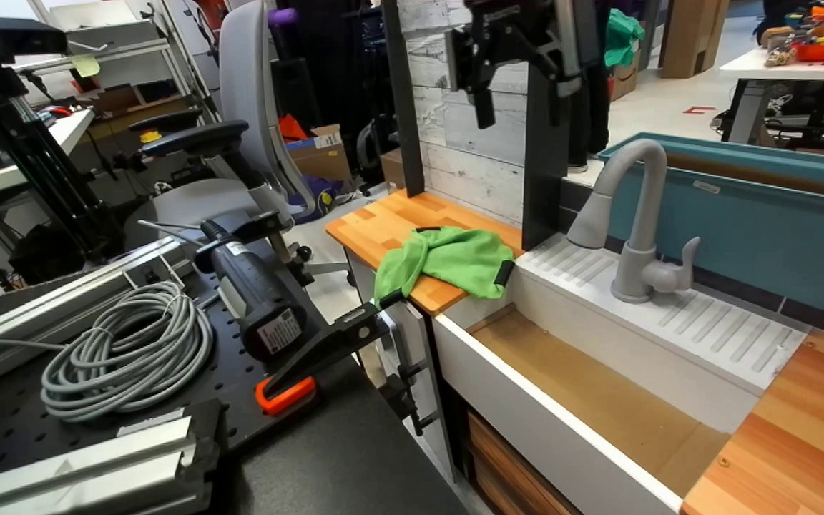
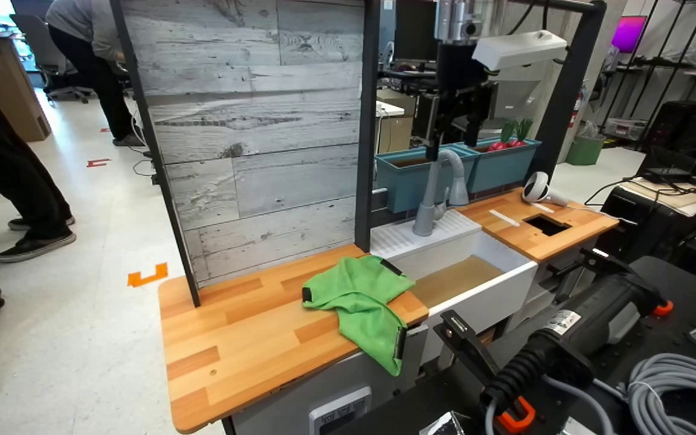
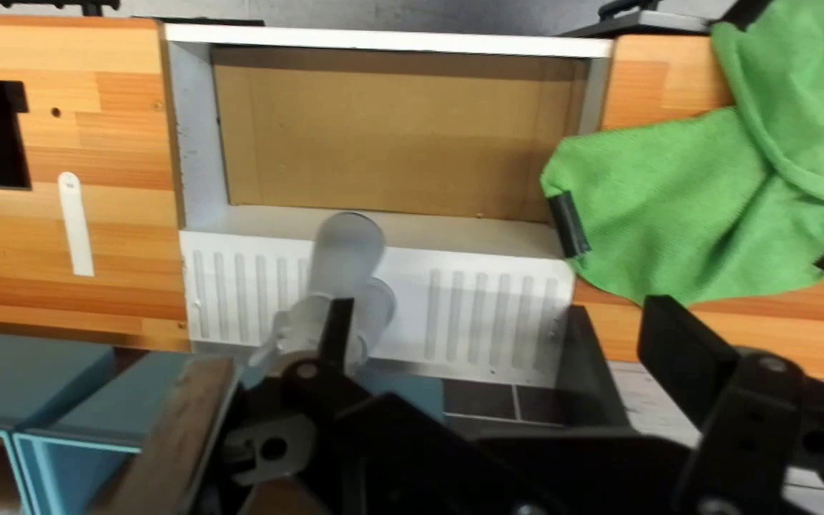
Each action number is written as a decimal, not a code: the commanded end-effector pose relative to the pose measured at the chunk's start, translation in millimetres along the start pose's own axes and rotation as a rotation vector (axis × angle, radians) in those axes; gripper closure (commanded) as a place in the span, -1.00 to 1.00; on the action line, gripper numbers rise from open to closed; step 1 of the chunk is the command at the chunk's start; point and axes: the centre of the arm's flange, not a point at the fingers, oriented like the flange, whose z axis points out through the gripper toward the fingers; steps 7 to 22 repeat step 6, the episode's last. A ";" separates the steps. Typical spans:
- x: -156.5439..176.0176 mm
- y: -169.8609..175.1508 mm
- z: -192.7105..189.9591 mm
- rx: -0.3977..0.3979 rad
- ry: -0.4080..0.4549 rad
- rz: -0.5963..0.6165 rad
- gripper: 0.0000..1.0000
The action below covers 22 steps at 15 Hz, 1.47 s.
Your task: Turn the tap faucet to the right
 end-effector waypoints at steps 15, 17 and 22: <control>-16.1 -50.4 -18.4 0.002 0.049 0.001 -1.00; -16.1 -50.4 -18.4 0.002 0.049 0.001 -1.00; -16.1 -50.4 -18.4 0.002 0.049 0.001 -1.00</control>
